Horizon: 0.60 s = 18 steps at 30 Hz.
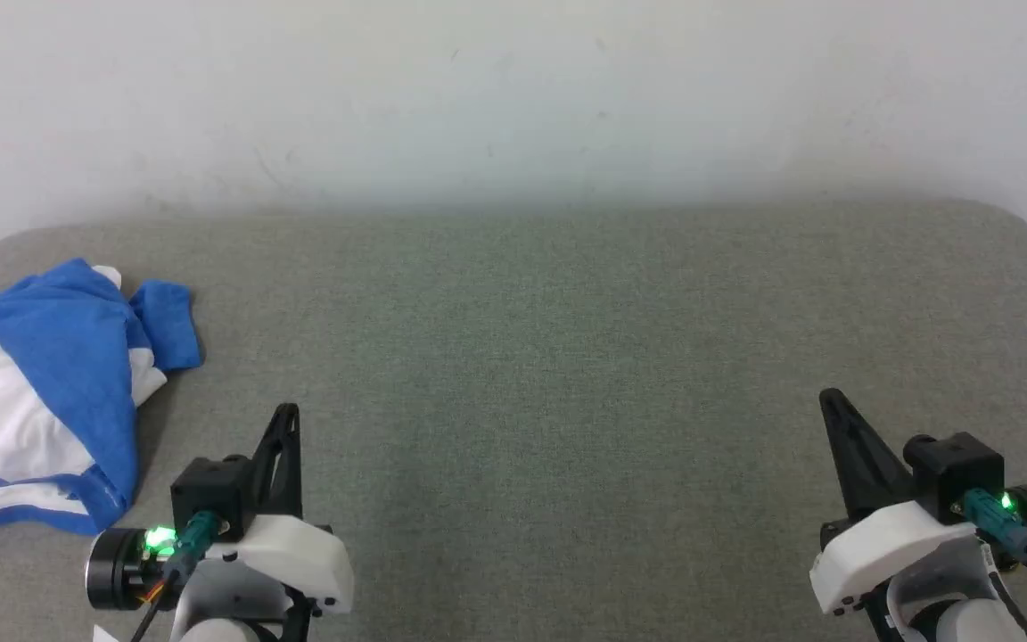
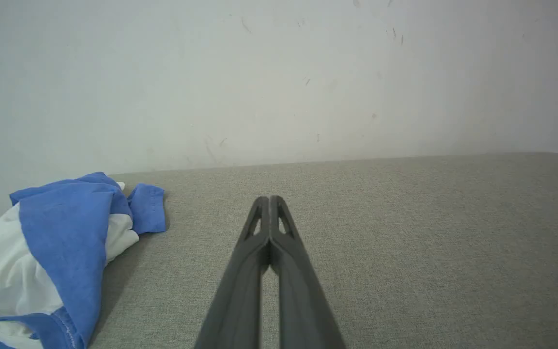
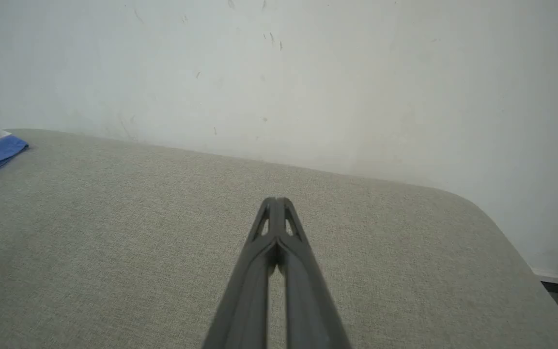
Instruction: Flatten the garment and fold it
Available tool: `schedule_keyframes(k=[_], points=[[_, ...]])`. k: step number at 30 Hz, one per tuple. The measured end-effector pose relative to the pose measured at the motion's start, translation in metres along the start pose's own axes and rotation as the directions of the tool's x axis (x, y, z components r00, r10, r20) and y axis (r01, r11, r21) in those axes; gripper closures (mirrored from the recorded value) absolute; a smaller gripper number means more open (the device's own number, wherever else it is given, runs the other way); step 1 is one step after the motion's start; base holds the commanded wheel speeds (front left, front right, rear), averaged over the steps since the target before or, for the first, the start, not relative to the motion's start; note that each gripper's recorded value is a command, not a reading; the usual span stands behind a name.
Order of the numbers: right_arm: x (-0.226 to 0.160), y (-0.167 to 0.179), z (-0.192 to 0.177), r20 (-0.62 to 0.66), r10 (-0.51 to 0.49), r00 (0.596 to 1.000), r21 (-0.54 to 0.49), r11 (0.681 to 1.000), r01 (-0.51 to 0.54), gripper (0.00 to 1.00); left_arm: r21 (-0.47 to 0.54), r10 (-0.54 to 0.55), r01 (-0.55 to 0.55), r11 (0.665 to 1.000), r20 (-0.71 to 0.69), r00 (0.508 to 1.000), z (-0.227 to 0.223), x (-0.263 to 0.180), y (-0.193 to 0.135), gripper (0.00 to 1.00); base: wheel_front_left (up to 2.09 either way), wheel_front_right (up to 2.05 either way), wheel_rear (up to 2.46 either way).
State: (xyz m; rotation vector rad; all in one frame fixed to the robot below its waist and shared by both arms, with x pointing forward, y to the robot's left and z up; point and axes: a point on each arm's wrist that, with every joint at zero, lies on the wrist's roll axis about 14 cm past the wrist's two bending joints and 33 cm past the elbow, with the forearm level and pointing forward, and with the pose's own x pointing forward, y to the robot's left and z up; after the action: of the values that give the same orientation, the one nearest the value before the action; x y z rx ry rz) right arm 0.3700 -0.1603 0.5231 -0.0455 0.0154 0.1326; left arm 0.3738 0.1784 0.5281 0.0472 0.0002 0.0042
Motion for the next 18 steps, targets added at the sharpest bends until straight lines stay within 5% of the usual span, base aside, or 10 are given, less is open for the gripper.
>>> schedule_keyframes(k=[18], points=[[0.0000,0.0001,0.0000,0.000,0.000,1.000,0.000,1.000,0.000,1.00,0.000,0.000,0.000,1.000,0.000,1.000,0.0000,0.0000,0.0000,1.00,0.00,0.00,0.00]])
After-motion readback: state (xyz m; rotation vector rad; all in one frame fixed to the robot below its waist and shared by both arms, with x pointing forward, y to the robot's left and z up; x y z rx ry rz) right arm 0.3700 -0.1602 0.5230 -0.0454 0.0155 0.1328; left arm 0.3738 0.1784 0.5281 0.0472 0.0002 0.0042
